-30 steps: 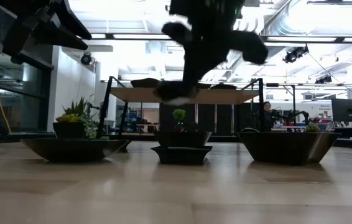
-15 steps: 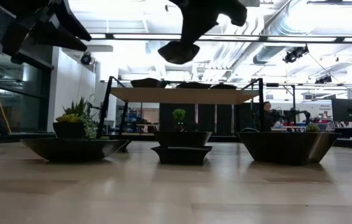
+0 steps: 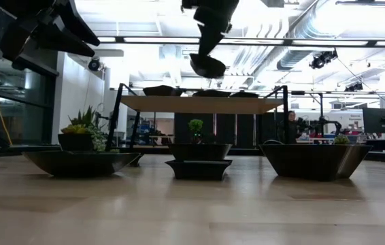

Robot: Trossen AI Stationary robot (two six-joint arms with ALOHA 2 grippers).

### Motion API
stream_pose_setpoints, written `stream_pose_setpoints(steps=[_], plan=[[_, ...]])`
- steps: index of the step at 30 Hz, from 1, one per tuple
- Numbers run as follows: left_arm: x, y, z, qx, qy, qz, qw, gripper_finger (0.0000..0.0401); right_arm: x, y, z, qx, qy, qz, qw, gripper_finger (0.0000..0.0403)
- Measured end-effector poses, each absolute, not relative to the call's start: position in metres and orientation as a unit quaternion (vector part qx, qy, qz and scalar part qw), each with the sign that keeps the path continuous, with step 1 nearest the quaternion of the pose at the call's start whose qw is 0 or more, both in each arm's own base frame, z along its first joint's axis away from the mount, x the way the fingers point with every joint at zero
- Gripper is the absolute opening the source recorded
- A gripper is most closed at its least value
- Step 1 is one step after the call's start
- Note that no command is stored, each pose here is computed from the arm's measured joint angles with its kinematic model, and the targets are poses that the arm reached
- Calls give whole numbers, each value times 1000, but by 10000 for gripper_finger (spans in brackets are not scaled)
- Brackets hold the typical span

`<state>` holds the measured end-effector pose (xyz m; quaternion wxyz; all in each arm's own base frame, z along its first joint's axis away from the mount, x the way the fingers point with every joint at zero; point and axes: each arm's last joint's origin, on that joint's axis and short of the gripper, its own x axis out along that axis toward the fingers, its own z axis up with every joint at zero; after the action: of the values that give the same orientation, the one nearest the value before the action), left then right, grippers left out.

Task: Pick & Place Mini shaped plates
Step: Stack the black leaf-shaped plate on top of the black leaf-shaped plate on the shelf

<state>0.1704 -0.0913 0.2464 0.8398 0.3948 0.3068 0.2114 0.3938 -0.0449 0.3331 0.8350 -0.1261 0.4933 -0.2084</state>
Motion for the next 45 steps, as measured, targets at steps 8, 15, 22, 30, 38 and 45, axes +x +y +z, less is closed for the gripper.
stream_pose_setpoints(steps=[8,15,22,30,38,45], plan=[[170,-91,246,394,307,209,841,152,387,-91,333,-29,483,-257,837,0],[170,-91,246,394,308,209,840,152,386,-114,336,9,457,-267,848,0],[170,-91,246,396,309,209,839,152,381,-120,362,29,426,-279,860,0],[170,-91,246,394,309,210,840,152,378,-128,372,98,405,-254,873,0],[170,-91,246,393,309,209,840,152,375,-140,375,146,376,-291,867,0],[170,-91,246,393,309,210,840,152,374,-139,374,144,383,-302,861,0]])
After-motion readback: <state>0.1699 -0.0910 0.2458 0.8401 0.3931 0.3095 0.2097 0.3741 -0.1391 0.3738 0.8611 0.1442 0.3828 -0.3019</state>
